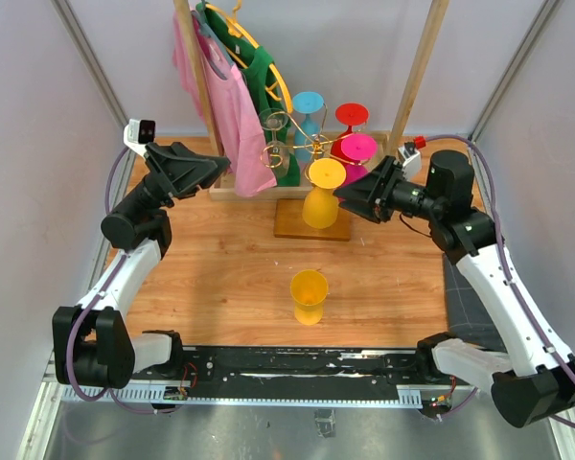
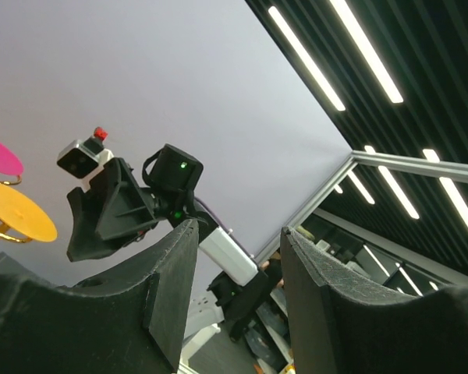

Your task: Place the wine glass upside down on the wine glass rack

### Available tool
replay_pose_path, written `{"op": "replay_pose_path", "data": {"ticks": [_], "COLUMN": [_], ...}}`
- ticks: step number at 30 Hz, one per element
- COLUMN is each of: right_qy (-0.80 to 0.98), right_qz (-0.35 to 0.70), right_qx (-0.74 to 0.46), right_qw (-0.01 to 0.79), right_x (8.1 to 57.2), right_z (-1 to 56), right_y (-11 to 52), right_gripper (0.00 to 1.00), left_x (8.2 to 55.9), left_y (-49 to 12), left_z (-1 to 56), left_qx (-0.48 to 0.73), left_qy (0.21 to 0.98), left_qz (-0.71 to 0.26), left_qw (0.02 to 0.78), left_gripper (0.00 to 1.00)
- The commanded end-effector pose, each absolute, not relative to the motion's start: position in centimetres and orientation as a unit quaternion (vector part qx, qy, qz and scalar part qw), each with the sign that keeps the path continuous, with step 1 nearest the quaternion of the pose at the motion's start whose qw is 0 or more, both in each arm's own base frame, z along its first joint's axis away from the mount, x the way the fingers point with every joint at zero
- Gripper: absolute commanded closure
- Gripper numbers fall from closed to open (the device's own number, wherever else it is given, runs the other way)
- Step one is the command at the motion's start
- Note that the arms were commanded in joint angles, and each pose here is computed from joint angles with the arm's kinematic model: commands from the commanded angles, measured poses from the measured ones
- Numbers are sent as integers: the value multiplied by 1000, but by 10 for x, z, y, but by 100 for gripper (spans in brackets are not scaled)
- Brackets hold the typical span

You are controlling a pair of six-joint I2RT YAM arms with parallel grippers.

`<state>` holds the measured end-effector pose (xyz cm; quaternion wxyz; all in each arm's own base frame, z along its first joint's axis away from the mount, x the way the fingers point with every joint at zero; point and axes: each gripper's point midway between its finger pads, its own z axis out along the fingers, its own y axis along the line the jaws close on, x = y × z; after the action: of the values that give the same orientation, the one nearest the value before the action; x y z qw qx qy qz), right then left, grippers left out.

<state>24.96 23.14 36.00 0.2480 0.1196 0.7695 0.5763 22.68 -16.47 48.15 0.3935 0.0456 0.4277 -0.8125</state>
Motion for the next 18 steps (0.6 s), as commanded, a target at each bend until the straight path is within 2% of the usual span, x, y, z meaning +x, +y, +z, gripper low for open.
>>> {"op": "replay_pose_path", "data": {"ticks": [1, 10, 18], "right_qy": [784, 864, 913], "right_qz": [550, 410, 293], "right_qx": [70, -81, -171], "right_qw": [280, 281, 226], "right_x": [232, 181, 150], "right_z": [364, 316, 250], "right_y": [217, 193, 201], "right_gripper": [51, 52, 55], "left_x": [195, 217, 220], "left_y": [-166, -177, -177], "left_z": [490, 472, 458], "left_qx": [129, 116, 97], "left_qy": [406, 499, 535], "left_qz": [-791, -725, -688], "left_qw": [439, 460, 480], "left_gripper": [49, 49, 48]}}
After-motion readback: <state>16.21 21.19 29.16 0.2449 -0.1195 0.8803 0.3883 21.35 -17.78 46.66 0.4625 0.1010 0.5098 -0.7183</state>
